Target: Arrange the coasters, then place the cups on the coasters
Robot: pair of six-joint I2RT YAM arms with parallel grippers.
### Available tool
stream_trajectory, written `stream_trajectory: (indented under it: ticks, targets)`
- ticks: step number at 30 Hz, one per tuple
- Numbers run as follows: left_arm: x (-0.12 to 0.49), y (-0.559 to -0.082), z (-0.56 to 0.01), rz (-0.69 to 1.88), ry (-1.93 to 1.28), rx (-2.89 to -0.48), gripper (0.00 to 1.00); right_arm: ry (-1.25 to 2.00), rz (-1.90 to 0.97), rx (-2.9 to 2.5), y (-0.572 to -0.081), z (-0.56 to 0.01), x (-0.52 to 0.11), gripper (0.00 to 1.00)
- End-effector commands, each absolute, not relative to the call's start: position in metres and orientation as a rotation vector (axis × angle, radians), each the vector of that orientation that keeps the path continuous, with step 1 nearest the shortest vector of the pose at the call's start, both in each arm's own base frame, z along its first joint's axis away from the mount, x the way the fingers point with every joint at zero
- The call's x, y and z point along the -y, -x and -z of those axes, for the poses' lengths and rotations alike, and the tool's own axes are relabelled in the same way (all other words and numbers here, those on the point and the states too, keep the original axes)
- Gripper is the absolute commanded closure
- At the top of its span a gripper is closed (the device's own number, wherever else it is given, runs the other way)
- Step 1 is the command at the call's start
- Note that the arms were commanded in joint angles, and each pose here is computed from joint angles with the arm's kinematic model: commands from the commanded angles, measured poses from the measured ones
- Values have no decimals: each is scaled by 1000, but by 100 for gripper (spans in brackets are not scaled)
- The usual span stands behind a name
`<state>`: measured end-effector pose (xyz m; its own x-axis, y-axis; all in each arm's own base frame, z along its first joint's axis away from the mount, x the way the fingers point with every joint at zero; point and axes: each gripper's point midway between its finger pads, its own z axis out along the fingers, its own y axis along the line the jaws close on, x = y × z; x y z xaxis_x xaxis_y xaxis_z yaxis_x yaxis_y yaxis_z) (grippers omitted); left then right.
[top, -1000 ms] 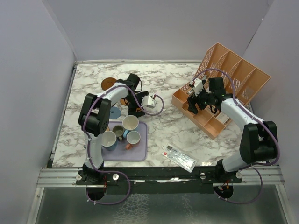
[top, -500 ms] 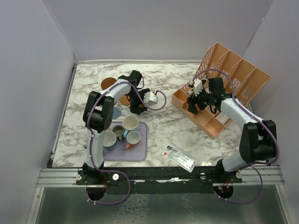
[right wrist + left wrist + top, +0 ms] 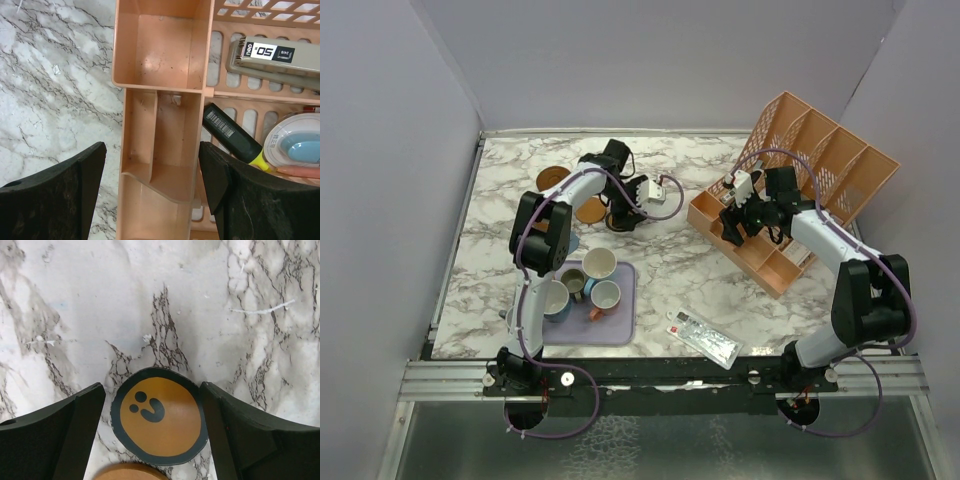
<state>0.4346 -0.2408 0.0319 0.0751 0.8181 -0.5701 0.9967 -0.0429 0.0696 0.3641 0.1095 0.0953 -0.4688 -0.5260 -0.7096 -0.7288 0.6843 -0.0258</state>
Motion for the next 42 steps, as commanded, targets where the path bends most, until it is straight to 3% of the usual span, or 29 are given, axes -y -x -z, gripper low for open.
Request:
stream_trajectory:
  ticks: [1,10,21,33,42]
  targets:
    - [260,-438,-48,612,-1836,-1754,17,971,-370,-2160,-371,-103,-111,25]
    - [222,-434,-55,556,-1819,-1790,7,975,-379,-2155,-370,-104,-113,25]
    - [205,-432,-30,561,-1808,-1871,5,975,-378,-2152,-370,-106,-112,25]
    - [218,-482,-21,513,-1693,-1921,23,978,-375,-2161,-369,-103,-112,25]
    - [219,-520,-14,430,-1569,-1996,27,979,-371,-2163,-370,-102,-111,25]
